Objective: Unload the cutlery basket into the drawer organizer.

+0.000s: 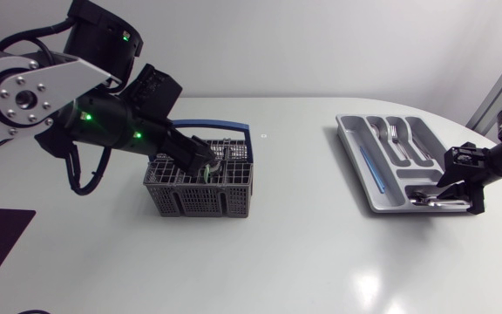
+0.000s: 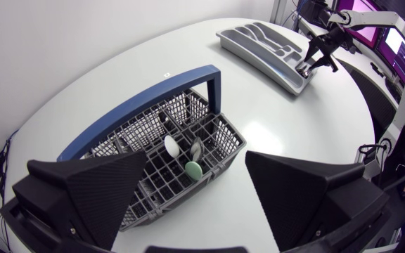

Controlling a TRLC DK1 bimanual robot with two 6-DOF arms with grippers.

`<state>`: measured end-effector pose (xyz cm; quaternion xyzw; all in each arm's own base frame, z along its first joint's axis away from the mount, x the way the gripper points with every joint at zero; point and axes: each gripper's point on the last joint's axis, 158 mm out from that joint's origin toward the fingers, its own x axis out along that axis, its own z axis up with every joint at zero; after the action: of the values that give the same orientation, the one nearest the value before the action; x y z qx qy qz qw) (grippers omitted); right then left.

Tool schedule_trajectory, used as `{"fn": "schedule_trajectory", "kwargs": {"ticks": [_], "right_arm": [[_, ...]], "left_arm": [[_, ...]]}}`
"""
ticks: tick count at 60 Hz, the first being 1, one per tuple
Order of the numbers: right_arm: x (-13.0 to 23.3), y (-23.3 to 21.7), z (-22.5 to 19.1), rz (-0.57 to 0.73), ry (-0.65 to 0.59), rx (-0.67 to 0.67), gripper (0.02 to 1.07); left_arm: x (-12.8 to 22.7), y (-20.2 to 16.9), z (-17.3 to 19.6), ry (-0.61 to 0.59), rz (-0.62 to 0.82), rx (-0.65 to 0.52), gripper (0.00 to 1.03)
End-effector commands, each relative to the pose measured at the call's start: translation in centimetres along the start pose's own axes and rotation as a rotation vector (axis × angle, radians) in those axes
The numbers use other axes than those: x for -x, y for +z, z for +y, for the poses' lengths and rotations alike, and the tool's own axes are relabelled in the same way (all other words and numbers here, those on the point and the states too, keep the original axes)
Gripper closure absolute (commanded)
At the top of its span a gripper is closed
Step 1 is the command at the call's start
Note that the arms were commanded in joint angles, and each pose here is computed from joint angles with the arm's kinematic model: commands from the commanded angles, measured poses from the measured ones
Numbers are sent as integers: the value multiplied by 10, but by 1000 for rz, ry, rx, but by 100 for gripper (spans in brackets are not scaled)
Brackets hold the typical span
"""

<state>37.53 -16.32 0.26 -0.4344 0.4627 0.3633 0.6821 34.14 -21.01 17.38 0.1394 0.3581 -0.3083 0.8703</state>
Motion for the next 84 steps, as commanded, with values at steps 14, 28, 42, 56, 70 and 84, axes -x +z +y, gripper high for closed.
{"fn": "schedule_trajectory", "kwargs": {"ticks": [14, 28, 42, 56, 70, 84], "right_arm": [[44, 63, 8, -83, -47, -57, 15], [76, 131, 31, -192, -32, -67, 14], [104, 193, 64, -290, 12, -79, 14], [124, 251, 103, -365, 50, -55, 14], [133, 285, 132, -406, 87, -27, 15], [135, 305, 149, -430, 113, -13, 15]], "left_arm": [[-14, -3, -13, -49, 26, -37, 6], [-19, -2, -19, -109, 46, -67, 12], [-20, -1, -9, -172, 75, -72, 15], [-30, -8, -8, -193, 97, -113, 31], [-39, -12, -7, -198, 103, -145, 45], [-49, -13, -6, -202, 109, -158, 47]]}}
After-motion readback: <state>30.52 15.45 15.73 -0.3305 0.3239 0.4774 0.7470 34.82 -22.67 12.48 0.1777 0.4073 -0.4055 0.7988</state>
